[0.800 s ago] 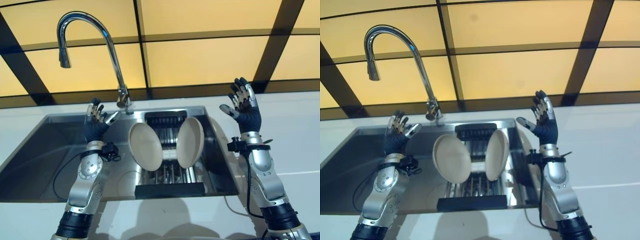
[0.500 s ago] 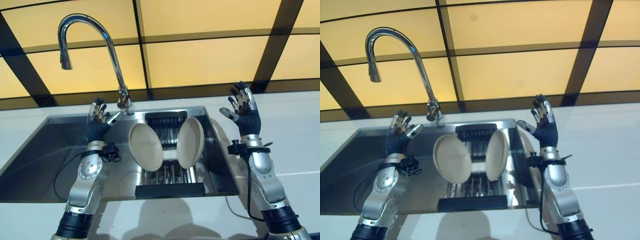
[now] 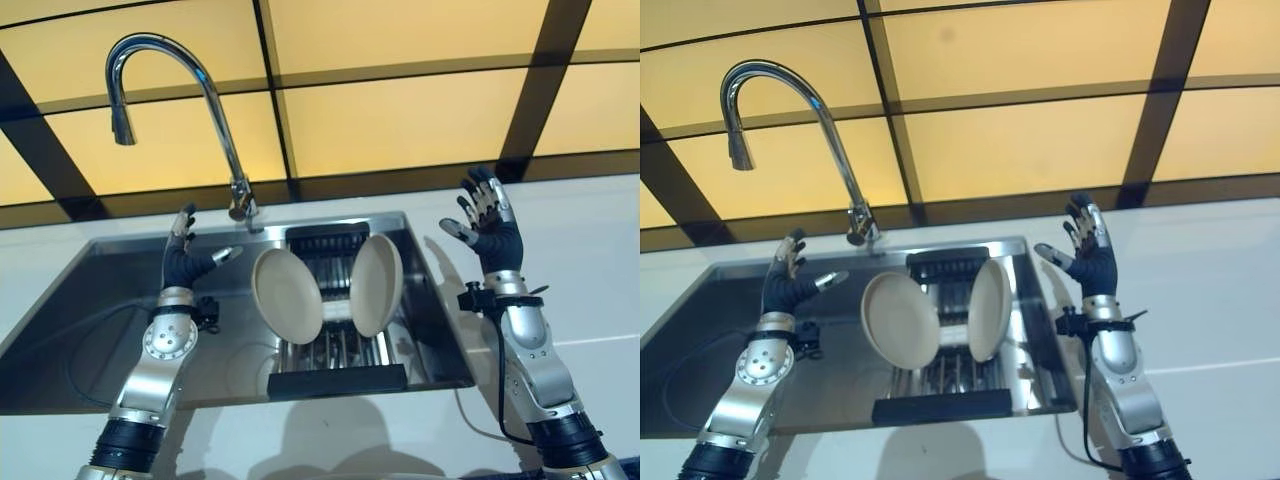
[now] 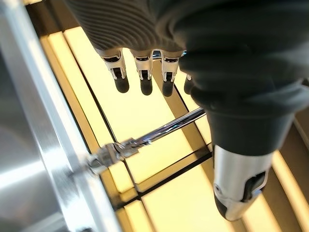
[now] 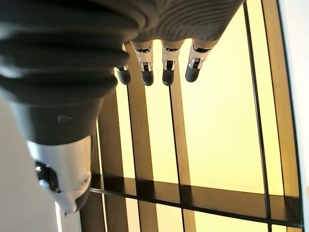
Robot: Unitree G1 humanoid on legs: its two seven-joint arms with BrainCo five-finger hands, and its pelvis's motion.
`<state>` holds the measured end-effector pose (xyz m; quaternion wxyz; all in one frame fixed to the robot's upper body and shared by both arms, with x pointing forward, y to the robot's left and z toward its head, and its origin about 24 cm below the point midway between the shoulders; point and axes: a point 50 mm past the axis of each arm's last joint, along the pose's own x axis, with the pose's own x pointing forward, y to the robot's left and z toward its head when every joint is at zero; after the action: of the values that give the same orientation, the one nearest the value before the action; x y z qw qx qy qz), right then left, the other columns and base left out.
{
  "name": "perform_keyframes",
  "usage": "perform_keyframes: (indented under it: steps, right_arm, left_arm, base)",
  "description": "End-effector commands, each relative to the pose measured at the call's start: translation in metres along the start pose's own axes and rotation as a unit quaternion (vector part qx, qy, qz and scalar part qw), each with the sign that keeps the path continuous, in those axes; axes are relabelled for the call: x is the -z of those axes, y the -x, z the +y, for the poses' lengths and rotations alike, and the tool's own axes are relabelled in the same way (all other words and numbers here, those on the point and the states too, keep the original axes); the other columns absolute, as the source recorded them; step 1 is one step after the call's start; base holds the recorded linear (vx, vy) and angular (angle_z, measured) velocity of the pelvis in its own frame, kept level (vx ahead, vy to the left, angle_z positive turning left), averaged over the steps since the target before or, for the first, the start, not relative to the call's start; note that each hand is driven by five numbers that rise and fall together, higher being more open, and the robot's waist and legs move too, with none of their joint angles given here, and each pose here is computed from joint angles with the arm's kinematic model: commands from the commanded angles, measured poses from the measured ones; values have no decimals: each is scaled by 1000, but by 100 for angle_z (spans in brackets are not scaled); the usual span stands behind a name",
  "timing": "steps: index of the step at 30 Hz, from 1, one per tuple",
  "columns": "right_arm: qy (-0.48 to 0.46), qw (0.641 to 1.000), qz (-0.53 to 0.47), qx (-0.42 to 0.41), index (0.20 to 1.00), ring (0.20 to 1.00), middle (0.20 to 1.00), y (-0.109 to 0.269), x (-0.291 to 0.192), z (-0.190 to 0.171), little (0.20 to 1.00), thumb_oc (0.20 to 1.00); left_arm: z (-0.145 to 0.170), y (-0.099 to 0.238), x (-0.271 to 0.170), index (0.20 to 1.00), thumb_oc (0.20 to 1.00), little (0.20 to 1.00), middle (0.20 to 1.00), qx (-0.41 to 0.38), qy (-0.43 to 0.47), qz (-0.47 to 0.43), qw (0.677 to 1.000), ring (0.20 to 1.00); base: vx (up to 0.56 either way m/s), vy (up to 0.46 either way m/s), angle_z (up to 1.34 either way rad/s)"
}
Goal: Pick up plates and place into dishwasher.
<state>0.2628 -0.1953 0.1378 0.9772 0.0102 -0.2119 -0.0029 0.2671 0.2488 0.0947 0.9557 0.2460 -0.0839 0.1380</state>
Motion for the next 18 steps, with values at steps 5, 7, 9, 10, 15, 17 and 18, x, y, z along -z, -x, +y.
perform_keyframes:
  steps: [5, 7, 9, 10, 15, 17, 18]
  right_arm:
    - [3, 999, -47, -8, 1000, 1000, 1000, -8, -20, -11, 1000, 1000]
    - [6, 999, -44, -9, 1000, 1000, 1000, -8, -19, -13, 1000, 1000]
    - [8, 999, -41, -11, 1000, 1000, 1000, -8, -19, -15, 1000, 1000]
    - [9, 999, -39, -13, 1000, 1000, 1000, -8, -19, -16, 1000, 1000]
    - [17, 999, -28, -18, 1000, 1000, 1000, -6, -16, -19, 1000, 1000]
    - [19, 999, -24, -20, 1000, 1000, 1000, -5, -16, -21, 1000, 1000]
    - [20, 999, -22, -20, 1000, 1000, 1000, -5, -15, -22, 1000, 1000]
  left_arm:
    - [41, -24, -6, 1000, 1000, 1000, 1000, -26, -225, -90, 970, 1000]
    - [44, -24, -4, 1000, 1000, 1000, 1000, -14, -290, -107, 951, 1000]
    - [47, -25, -3, 1000, 1000, 1000, 1000, -2, -357, -133, 925, 1000]
    - [49, -25, -3, 1000, 1000, 1000, 1000, 3, -373, -142, 917, 1000]
    - [52, -24, -6, 1000, 1000, 1000, 1000, 33, -482, -208, 851, 1000]
    - [53, -23, -6, 1000, 1000, 1000, 1000, 46, -527, -231, 817, 1000]
    - [53, -22, -7, 1000, 1000, 1000, 1000, 53, -542, -242, 803, 1000]
  base:
    - [31, 39, -6]
    - [33, 42, -3]
    - [36, 47, -4]
    - [40, 47, 0]
    - [52, 49, -1]
    - [51, 42, -3]
    - [44, 38, -8]
